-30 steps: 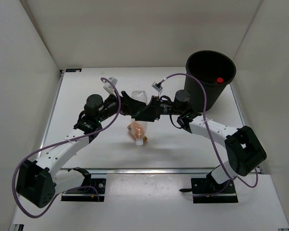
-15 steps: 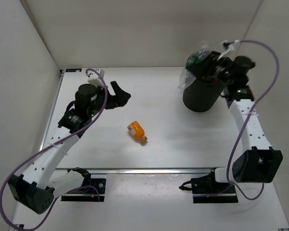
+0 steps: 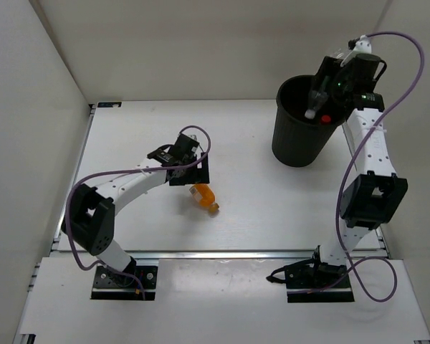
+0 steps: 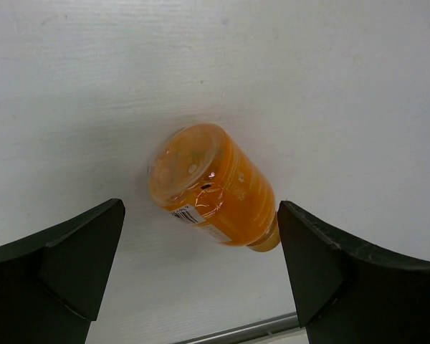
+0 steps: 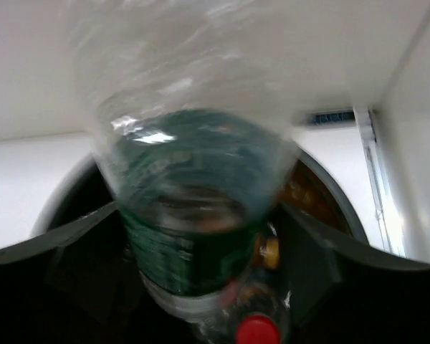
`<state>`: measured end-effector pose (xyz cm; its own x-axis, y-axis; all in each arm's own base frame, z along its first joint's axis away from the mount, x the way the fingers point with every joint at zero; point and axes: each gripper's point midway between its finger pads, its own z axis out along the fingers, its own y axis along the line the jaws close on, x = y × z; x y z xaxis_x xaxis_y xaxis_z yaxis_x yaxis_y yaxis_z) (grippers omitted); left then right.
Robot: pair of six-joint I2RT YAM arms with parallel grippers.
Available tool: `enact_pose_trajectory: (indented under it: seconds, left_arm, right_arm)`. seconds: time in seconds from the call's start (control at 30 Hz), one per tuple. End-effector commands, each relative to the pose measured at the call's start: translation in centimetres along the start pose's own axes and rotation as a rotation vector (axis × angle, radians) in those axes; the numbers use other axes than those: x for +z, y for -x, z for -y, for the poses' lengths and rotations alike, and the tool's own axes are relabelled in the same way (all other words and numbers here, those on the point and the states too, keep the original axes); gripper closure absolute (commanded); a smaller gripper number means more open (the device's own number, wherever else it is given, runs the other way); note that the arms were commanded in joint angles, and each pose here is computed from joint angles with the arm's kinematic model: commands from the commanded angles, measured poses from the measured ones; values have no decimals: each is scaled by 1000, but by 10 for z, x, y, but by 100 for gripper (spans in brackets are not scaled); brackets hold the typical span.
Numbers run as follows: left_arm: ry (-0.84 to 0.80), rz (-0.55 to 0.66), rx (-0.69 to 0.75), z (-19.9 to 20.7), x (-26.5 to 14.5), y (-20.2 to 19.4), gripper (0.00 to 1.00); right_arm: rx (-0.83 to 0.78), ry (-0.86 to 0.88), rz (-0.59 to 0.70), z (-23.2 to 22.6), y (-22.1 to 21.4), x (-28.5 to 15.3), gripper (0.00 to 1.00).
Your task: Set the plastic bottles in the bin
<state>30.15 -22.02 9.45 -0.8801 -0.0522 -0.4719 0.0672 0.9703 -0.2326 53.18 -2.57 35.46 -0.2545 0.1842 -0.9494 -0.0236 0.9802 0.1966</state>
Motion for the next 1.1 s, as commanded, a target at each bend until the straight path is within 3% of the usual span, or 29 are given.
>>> enact_pose_trajectory:
  seconds: [0.0,0.17,0.37,0.47,0.63,0.83,1.07]
  left_arm:
    - [-54,158,-49,7,-37,40,1]
    - [-42,178,-66,-5,-45,43,1]
    - [-12,214,-72,-18,-59,47,1]
    - [12,236,-77,-30,-70,51,1]
    - [84,267,-123,-66,-89,59,2]
    - [214,337,-179,-122,-122,65,2]
    - [292,347,-194,-149,-137,54,2]
  right_arm:
    - [-69,-121,-23,21,4,-9,3]
    - [-117,-70,6,-8,18,-21,0]
    - [-363,128,11,-122,8,-60,1]
    - [-382,320,-65,-191,-41,-90,1]
    - [-269,597,-317,-278,-191,-138,1]
    - [-264,699,-482,-322,-299,-169,1]
    - [-342,746,-535,-348,-369,-164,1]
